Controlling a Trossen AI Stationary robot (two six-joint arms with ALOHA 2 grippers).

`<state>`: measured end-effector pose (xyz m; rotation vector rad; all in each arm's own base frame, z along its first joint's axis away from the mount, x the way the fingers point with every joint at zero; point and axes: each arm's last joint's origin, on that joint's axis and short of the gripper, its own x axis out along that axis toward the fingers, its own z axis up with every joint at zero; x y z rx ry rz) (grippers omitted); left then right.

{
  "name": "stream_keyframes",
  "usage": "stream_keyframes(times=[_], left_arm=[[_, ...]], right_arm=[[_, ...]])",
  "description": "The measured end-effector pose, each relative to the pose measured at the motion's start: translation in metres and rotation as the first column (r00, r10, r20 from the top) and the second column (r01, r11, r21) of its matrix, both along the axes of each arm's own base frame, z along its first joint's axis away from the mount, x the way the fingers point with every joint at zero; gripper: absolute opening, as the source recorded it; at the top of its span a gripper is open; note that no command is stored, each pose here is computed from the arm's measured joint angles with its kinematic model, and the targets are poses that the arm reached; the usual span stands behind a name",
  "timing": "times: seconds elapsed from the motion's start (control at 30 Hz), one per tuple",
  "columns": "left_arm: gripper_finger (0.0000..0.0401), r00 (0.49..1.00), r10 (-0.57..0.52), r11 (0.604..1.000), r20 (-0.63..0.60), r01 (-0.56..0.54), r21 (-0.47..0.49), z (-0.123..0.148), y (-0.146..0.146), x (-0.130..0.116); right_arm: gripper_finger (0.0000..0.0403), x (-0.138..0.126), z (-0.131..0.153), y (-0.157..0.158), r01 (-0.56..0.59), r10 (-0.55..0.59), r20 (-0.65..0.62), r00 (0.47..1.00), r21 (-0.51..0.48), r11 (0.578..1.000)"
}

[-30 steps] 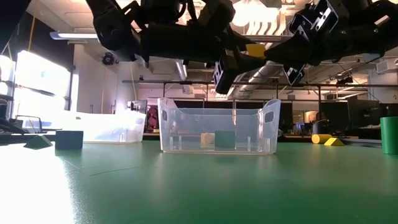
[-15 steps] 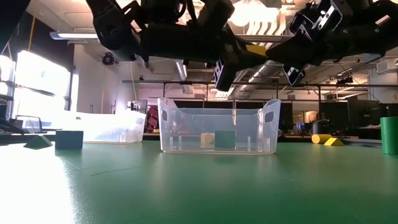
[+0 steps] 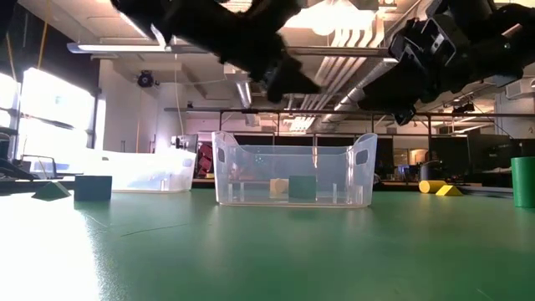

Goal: Sort blocks by size
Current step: Put the yellow triangular block into the top left transparent bin

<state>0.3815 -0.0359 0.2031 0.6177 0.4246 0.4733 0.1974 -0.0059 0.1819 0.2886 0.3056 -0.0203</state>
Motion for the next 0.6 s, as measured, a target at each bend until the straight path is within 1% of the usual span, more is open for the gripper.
stream_keyframes(times=[0.03,0.1,0.17,0.27,0.33,0.4,0.43,0.5,0.53,0.6], left_arm=[[0.0116,0.997,0.076,0.997,-0.007,-0.076,-0.015,0.006,0.006,-0.006],[0.0116,0.974,0.222,0.974,-0.032,-0.224,-0.036,0.017,0.018,-0.02],[0.0116,0.94,0.335,0.938,-0.069,-0.34,-0.063,0.027,0.033,-0.037],[0.0116,0.884,0.45,0.871,-0.128,-0.466,-0.157,0.039,0.061,-0.064],[0.0117,0.845,0.507,0.809,-0.17,-0.535,-0.243,0.045,0.081,-0.083],[0.0117,0.801,0.552,0.737,-0.234,-0.599,-0.313,0.047,0.1,-0.1],[0.0117,0.773,0.574,0.698,-0.271,-0.635,-0.332,0.046,0.109,-0.107],[0.0117,0.727,0.603,0.636,-0.327,-0.686,-0.354,0.045,0.123,-0.119],[0.0117,0.706,0.615,0.61,-0.352,-0.708,-0.355,0.044,0.13,-0.124],[0.0117,0.682,0.612,0.569,-0.4,-0.732,-0.375,0.041,0.141,-0.13]], right_arm=[[0.0158,0.0,0.0,0.0,0.003,-0.002,0.004,1.0,-0.006,1.0],[0.0161,0.0,0.001,-0.001,0.017,-0.017,0.008,1.0,-0.023,1.0],[0.0162,0.0,0.001,-0.001,0.039,-0.039,0.008,0.999,-0.042,0.998],[0.0162,0.0,0.001,-0.002,0.061,-0.06,0.008,0.998,-0.066,0.996],[0.0163,0.0,0.001,-0.002,0.061,-0.06,0.009,0.998,-0.073,0.995],[0.0163,0.0,0.001,-0.002,0.058,-0.058,0.009,0.998,-0.08,0.995],[0.0163,0.0,0.001,-0.002,0.058,-0.057,0.008,0.998,-0.081,0.995],[0.0163,0.0,0.001,-0.002,0.054,-0.054,0.008,0.999,-0.09,0.994],[0.0163,0.0,0.001,-0.002,0.053,-0.052,0.008,0.999,-0.095,0.994],[0.0163,0.0,0.001,-0.002,0.052,-0.052,0.007,0.999,-0.099,0.994]])
